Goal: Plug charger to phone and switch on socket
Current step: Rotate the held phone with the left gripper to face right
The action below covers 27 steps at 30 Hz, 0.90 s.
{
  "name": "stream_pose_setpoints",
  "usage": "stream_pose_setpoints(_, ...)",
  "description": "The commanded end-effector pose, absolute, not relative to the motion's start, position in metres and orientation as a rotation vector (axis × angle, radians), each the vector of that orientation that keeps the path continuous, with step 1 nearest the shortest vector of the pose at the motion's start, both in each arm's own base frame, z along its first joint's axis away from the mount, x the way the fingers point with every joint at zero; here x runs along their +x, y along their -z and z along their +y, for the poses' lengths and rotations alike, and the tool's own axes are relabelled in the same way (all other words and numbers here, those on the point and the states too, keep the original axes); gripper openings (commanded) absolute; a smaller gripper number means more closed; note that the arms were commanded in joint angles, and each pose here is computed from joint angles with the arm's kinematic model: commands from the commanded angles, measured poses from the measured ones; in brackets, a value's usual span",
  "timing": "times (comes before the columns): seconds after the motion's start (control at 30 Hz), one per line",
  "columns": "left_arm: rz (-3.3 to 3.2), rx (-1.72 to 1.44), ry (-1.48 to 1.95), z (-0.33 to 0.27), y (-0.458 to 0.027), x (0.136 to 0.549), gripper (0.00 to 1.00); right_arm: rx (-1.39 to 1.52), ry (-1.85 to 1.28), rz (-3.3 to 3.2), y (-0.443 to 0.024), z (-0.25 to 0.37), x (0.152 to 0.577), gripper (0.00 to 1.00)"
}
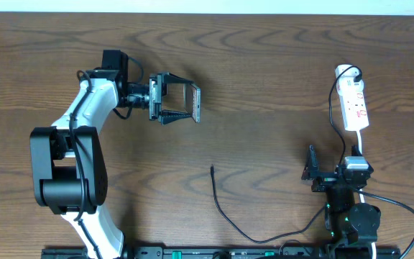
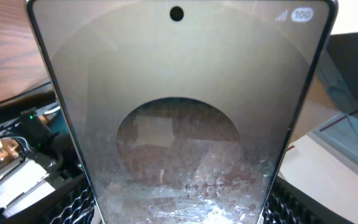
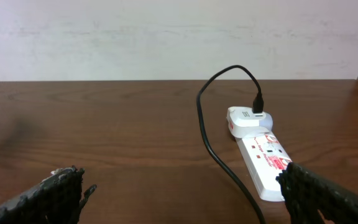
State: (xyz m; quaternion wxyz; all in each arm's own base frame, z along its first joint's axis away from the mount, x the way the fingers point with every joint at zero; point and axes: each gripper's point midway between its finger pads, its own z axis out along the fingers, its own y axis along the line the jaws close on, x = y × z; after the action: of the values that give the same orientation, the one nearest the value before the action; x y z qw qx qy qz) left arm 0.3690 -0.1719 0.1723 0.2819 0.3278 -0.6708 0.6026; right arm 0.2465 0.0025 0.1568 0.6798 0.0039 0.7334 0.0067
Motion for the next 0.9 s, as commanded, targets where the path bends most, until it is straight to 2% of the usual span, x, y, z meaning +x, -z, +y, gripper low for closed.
stream_pose_setpoints(0.0, -1.79, 0.823, -1.679, -0.171, -0.187, 0.377, 0.07, 0.002, -0.006, 1.647, -0.156, 0.002, 0.246, 0.99)
stream_pose_setpoints(0.17, -1.917, 0.72, -1.771, -0.17, -0.186, 0.387, 0.07, 0.002, -0.006, 1.647, -0.156, 0.002, 0.246, 0.99)
stream_pose_setpoints(0.3, -2.151, 0.694, -1.765, -0.166, -0.165, 0.399, 0.07, 0.002, -0.006, 1.647, -0.156, 0.002, 0.246, 0.99)
stream_pose_setpoints(0.63, -2.626, 0.777, -1.491, -0.14, -0.109, 0.422, 0.07, 0.002, -0.006, 1.647, -0.156, 0.002, 0.246, 0.99)
stream_pose_setpoints(0.87, -2.701, 0.761, -1.518, -0.137, -0.111, 0.435, 0.07, 0.002, -0.006, 1.647, -0.156, 0.002, 0.246, 0.99)
